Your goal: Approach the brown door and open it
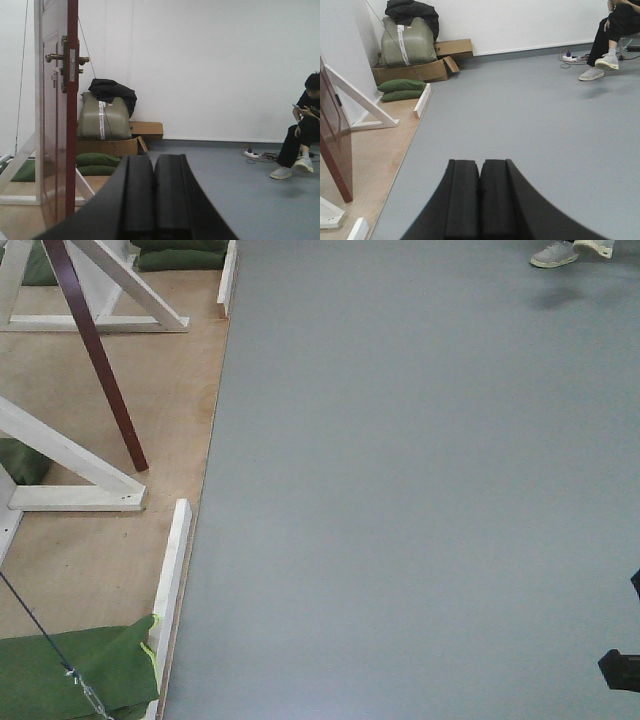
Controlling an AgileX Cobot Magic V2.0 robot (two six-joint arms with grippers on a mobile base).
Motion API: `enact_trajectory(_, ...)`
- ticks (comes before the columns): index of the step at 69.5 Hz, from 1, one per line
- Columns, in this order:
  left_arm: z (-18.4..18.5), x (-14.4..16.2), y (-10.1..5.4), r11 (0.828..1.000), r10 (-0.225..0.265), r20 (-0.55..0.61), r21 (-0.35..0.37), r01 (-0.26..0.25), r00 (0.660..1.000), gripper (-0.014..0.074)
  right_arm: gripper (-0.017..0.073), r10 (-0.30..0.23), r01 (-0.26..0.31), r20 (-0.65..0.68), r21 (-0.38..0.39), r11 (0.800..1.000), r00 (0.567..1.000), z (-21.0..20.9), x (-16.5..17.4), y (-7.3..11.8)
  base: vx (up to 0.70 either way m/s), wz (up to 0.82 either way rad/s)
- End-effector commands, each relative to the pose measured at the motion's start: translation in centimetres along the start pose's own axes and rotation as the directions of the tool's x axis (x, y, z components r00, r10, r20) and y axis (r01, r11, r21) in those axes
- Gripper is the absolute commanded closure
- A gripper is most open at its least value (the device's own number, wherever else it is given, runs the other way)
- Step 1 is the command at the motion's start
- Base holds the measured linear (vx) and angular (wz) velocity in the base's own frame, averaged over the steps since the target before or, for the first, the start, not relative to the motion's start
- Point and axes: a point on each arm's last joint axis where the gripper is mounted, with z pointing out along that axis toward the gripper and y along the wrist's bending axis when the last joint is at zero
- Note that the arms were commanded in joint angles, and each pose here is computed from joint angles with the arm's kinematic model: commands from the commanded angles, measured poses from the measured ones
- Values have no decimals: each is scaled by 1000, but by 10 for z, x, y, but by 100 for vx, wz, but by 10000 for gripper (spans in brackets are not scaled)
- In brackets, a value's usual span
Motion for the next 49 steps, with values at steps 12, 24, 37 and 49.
enact_trajectory(12,-2,0,1,1000,-4,75,-4,5,997,583,559,-14,14,86,1,1000,996,-1,-7,0,0,0)
enact_trajectory(24,-2,0,1,1000,-4,75,-4,5,997,583,559,-14,14,86,1,1000,996,-1,-7,0,0,0)
enact_trajectory(37,-2,0,1,1000,-4,75,-4,5,997,583,559,-14,14,86,1,1000,996,-1,-7,0,0,0)
enact_trajectory(49,-2,0,1,1000,-4,75,-4,5,997,583,559,-14,14,86,1,1000,996,-1,-7,0,0,0)
